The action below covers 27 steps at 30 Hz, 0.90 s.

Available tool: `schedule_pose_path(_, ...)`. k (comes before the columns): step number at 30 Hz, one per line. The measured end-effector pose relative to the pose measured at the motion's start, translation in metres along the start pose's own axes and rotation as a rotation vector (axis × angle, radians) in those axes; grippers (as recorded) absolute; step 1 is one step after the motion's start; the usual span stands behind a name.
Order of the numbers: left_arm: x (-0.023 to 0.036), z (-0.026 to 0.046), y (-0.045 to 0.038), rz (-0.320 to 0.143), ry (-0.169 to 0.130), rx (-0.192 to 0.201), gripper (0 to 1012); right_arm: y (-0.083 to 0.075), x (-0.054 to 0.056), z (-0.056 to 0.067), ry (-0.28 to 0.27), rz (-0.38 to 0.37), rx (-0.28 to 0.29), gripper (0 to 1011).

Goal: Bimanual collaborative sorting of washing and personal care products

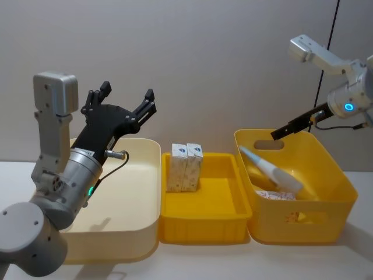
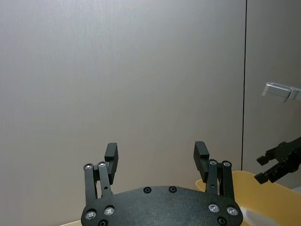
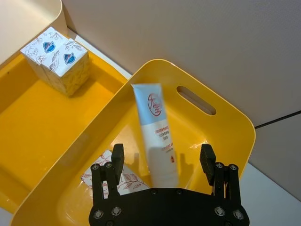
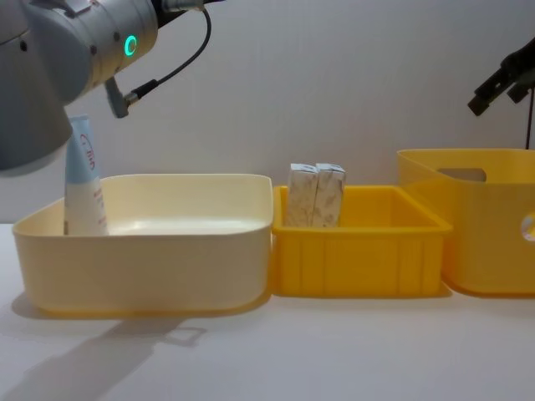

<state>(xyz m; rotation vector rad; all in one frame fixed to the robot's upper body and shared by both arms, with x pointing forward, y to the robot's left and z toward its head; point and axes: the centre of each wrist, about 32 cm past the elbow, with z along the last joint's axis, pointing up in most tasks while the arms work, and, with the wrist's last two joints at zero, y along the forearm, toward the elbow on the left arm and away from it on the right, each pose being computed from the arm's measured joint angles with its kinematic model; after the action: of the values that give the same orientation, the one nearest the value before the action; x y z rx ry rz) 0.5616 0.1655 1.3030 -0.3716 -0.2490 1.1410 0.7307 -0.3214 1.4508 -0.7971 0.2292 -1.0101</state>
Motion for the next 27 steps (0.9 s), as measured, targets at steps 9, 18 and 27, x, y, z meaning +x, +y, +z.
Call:
schedule_pose_path(9, 0.0000, 0.0000, 0.0000, 0.000, 0.000, 0.000, 999, -0.001, 0.001, 0.000, 0.003, 0.002, -0.005, 1001)
schedule_pose_path(18, 0.0000, 0.0000, 0.0000, 0.000, 0.000, 0.000, 1000, -0.001, -0.003, -0.005, -0.016, -0.003, 0.037, 1001)
schedule_pose_path(27, 0.0000, 0.0000, 0.0000, 0.000, 0.000, 0.000, 1000, -0.007, -0.012, -0.014, -0.052, -0.021, 0.129, 1001)
